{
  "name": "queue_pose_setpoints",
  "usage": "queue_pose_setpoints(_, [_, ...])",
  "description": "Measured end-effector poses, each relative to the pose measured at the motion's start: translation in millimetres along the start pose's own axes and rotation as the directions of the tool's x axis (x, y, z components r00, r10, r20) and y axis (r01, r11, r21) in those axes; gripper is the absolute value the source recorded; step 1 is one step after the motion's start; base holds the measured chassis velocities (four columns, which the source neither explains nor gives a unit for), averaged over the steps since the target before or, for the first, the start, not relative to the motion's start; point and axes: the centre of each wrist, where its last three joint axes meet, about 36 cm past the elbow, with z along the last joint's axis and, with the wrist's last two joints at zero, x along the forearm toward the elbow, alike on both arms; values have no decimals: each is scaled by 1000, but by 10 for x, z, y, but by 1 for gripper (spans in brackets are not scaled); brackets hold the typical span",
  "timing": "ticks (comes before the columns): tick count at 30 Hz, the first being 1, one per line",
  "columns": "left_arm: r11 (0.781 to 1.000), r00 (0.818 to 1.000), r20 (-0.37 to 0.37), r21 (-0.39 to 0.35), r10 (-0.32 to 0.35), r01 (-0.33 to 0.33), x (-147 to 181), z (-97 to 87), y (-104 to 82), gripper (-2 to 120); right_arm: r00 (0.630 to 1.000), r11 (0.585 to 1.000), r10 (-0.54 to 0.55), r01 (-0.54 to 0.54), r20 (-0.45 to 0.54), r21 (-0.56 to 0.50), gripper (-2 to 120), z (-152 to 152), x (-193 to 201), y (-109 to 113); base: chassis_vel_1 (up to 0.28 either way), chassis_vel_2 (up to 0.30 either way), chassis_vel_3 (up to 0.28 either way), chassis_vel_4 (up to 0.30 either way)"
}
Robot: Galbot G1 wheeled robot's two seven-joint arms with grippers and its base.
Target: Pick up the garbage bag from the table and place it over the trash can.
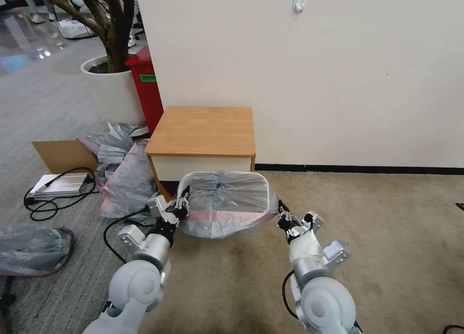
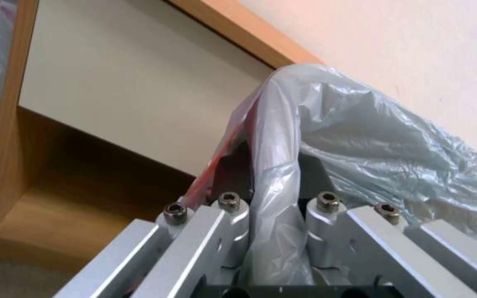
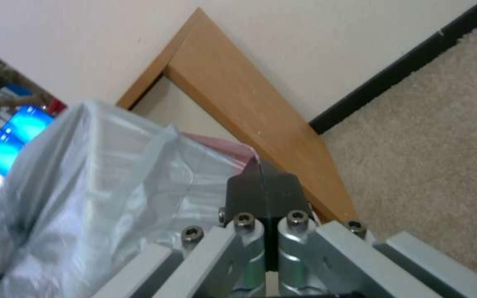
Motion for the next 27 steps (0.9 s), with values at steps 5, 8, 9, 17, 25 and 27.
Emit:
queue_pose_setpoints(5, [1000, 1000, -1, 31, 5, -5, 18, -14, -13, 8, 999, 998, -33, 34, -4, 46, 0, 142, -119, -159, 0, 0, 0, 0])
queue_pose_setpoints(8, [999, 1000, -6, 48, 5, -5, 46, -7, -20, 8, 999, 997, -52, 52, -1, 66, 0, 206, -227, -241, 0, 0, 0, 0])
queue_pose_setpoints(9, [999, 1000, -6, 48, 5, -5, 46, -7, -20, 8, 999, 997, -52, 52, -1, 66, 0, 206, -227, -241, 0, 0, 0, 0])
queue_pose_setpoints(17, [998, 1000, -10, 56, 13, -12, 80, -18, -34, 8, 994, 988, -103, 97, 43, 124, 0, 189, -512, -396, 0, 0, 0, 0])
queue_pose_setpoints(25, [996, 999, -34, 81, 29, -26, 150, -25, -68, 8, 991, 972, -125, 112, 49, 207, 0, 276, -705, -603, 0, 0, 0, 0])
queue_pose_setpoints(27, [996, 999, -36, 82, 28, -25, 156, -23, -64, 8, 991, 970, -126, 112, 49, 217, 0, 301, -716, -619, 0, 0, 0, 0])
